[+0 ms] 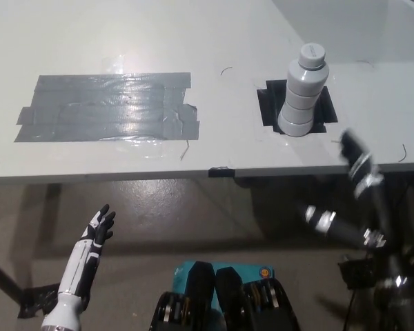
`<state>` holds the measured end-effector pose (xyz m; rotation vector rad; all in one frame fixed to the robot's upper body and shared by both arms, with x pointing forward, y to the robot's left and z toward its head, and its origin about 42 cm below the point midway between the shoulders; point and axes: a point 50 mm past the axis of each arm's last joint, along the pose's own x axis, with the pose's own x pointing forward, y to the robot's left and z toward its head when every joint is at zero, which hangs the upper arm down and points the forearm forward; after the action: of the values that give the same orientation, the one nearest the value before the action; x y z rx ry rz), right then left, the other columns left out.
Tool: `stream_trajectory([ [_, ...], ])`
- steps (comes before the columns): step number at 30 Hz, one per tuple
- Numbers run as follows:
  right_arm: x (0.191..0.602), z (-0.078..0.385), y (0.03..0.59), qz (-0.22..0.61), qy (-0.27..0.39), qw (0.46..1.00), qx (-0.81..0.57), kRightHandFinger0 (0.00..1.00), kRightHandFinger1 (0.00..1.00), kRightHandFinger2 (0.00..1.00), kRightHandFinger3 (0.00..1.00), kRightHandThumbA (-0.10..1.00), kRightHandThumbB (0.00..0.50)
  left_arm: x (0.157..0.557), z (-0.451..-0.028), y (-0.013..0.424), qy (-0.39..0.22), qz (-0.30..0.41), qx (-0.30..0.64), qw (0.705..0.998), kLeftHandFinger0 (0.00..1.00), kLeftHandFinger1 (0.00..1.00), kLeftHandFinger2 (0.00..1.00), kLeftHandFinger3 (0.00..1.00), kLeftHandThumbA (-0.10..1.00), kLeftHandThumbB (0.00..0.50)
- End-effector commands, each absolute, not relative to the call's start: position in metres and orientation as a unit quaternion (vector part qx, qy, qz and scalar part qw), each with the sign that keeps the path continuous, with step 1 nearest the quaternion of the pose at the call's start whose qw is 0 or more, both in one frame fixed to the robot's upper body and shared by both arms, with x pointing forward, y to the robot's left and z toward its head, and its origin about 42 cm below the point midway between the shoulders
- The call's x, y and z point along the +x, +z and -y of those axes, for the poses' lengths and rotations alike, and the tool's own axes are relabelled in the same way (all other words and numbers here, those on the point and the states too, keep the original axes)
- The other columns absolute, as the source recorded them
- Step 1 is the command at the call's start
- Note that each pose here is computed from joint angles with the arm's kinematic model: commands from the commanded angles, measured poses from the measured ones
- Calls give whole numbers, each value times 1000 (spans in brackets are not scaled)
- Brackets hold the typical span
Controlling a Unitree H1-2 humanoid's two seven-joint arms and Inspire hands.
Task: A white bottle is kept in the middle of the desk infront of the robot and the robot picks it up with its right hand and passes it to a person
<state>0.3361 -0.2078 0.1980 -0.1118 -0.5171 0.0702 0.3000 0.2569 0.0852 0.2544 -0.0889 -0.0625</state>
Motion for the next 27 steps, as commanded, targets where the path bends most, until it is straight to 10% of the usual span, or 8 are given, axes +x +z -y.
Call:
stream_trajectory([
  [1,360,214,235,291,-12,955,-48,1000,1000,1000,1000,1000,336,301,-259,91,-29,76,134,988,1000,1000,1000,1000,1000,186],
  [27,503,205,259,119,-30,990,-74,1000,1000,1000,1000,1000,398,305,-257,95,-35,75,139,987,1000,1000,1000,1000,1000,166],
])
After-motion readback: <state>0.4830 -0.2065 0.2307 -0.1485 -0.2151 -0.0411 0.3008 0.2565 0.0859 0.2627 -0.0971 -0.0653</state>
